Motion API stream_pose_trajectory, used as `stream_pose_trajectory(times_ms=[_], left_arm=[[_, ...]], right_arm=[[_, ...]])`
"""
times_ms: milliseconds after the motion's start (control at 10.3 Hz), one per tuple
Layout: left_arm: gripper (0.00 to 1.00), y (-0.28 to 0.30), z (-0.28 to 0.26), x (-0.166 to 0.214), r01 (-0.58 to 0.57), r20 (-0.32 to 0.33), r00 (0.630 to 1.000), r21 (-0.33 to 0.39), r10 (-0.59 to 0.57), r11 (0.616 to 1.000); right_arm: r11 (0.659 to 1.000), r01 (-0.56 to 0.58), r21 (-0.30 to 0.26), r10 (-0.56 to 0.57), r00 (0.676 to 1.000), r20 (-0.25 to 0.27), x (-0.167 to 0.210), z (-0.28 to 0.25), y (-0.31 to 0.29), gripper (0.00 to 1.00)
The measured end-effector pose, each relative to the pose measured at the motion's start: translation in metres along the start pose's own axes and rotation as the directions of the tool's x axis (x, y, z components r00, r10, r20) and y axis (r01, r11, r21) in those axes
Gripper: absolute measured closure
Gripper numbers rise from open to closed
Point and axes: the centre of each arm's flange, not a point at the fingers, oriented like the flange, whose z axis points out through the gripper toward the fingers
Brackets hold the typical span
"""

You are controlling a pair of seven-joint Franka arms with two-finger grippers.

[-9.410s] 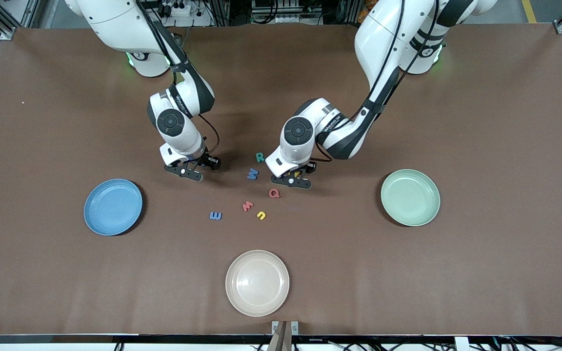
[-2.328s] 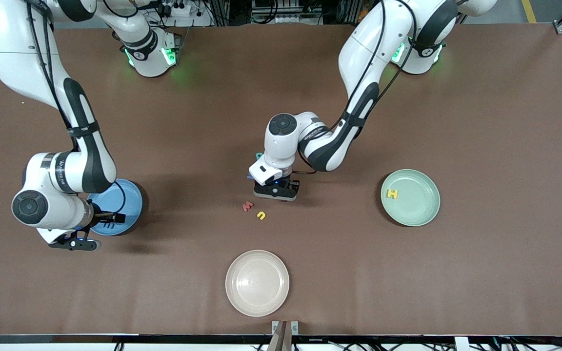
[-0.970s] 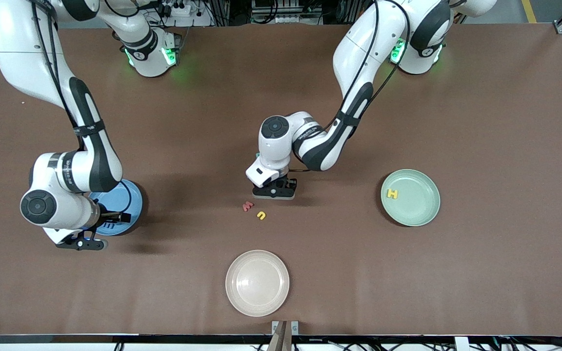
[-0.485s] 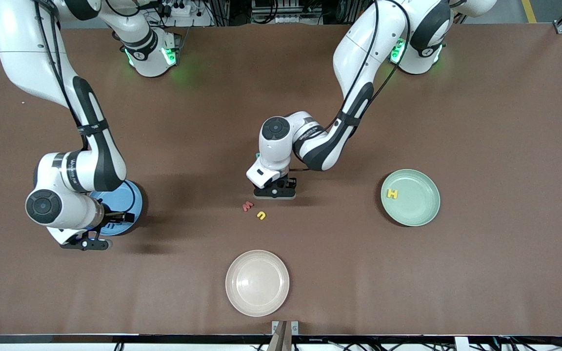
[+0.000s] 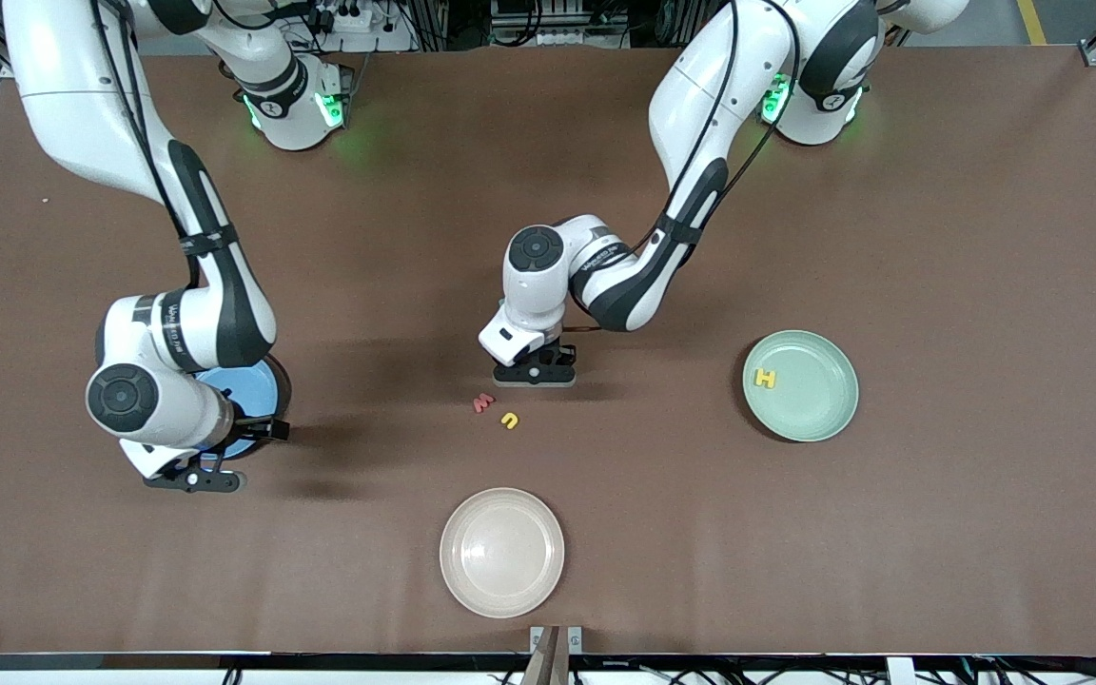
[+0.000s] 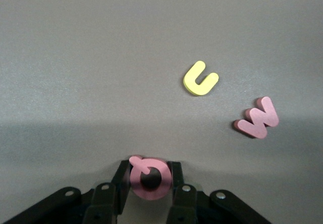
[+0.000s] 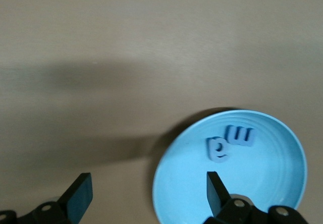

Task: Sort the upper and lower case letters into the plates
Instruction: 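Carry the Q to the green plate and release it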

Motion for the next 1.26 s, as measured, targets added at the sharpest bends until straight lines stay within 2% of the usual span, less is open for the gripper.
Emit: stream_pose_trajectory(times_ms=[388, 582, 679, 873, 1067, 1261], left_arm=[[0.63, -0.002, 0.0, 0.001, 0.004, 0.008, 1.0, 0.009, -0.004, 1.0], [0.63, -0.022, -0.004, 0.011, -0.032, 0.069, 0.997, 0.099, 0.026, 0.995], [0.63, -0.039, -0.012, 0.027, -0.065, 0.101, 0.993, 0.118, 0.053, 0.991], [0.63, -0.087, -0.035, 0.065, -0.157, 0.194, 0.973, 0.153, 0.126, 0.976], [0.63, -0.151, -0.064, 0.109, -0.281, 0.283, 0.931, 0.156, 0.23, 0.947], [0.63, -0.229, -0.085, 0.148, -0.372, 0.35, 0.884, 0.127, 0.31, 0.919]], right_arm=[[0.999, 0.045, 0.014, -0.045, 0.999, -0.031, -0.002, -0.013, -0.041, 0.0], [0.998, 0.051, 0.019, -0.05, 0.998, -0.046, 0.002, -0.018, -0.047, 0.0], [0.997, 0.073, 0.027, -0.071, 0.996, -0.054, 0.003, -0.021, -0.054, 0.0], [0.983, 0.177, 0.055, -0.173, 0.982, -0.074, -0.001, -0.031, -0.089, 0.0], [0.948, 0.309, 0.074, -0.299, 0.946, -0.121, -0.016, -0.042, -0.149, 0.0], [0.883, 0.464, 0.07, -0.444, 0.875, -0.193, -0.04, -0.047, -0.222, 0.0]])
